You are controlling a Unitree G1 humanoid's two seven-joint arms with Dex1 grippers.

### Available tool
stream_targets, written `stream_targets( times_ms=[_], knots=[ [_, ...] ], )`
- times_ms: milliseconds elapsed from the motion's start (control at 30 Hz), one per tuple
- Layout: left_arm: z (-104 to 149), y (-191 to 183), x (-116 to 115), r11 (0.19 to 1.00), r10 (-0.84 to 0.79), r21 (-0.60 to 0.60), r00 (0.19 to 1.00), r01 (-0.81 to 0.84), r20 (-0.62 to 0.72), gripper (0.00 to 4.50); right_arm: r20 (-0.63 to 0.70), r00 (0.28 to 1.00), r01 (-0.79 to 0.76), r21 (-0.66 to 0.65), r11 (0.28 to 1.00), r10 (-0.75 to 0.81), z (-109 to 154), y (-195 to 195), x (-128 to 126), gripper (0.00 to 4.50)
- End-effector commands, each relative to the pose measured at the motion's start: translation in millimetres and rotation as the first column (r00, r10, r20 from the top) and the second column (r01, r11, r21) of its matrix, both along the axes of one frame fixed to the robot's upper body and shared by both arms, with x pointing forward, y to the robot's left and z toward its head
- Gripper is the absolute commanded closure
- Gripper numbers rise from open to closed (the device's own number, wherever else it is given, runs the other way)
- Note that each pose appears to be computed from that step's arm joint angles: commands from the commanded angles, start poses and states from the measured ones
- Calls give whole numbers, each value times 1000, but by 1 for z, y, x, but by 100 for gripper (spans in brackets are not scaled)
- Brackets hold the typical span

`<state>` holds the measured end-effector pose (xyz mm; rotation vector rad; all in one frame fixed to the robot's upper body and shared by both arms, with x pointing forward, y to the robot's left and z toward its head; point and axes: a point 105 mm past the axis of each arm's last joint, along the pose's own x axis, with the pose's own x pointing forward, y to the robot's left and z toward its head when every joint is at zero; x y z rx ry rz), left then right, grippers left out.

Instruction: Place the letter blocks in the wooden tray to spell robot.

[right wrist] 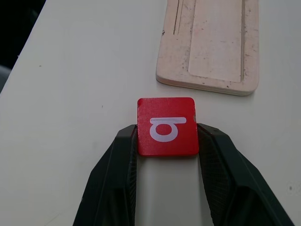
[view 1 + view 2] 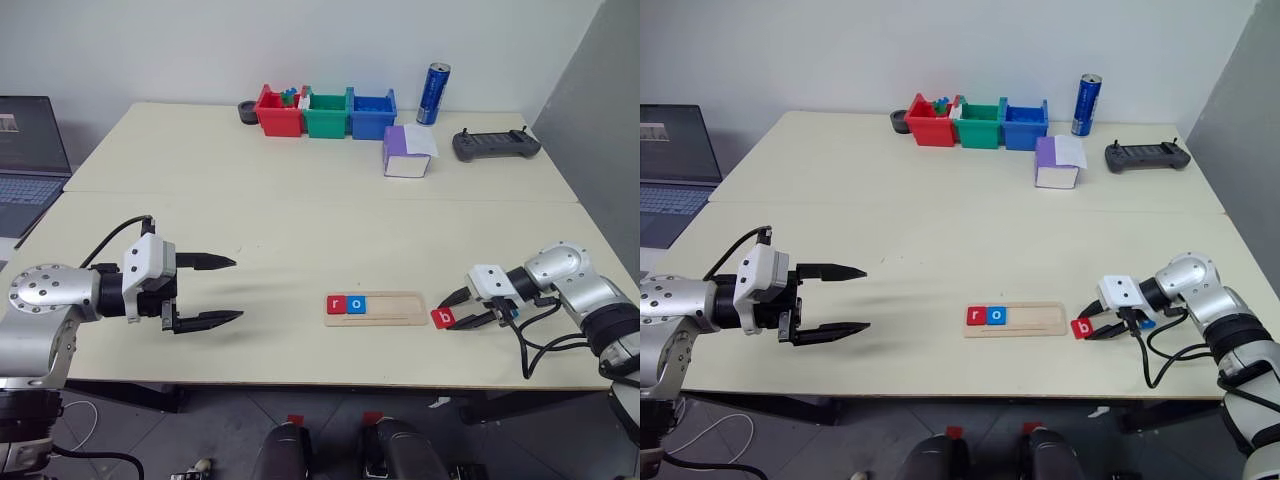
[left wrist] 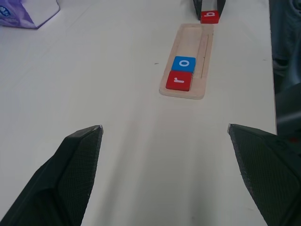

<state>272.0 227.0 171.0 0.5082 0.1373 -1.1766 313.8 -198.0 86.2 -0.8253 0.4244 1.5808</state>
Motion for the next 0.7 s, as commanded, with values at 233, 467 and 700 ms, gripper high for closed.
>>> stream_targets(
  times_ms=[233,467,700],
  knots=[
    [9,-6,2,999,-34,5,999,33,40,0,-19,996,83,104,991,-82,69,18,-15,304],
    [1,-16,-4,997,-74,-9,997,74,33,0,53,968,231,184,956,-244,58,92,-9,304],
    [-4,-20,-4,997,-75,-26,997,76,26,0,41,939,329,178,928,-341,41,121,-14,304]
  ],
)
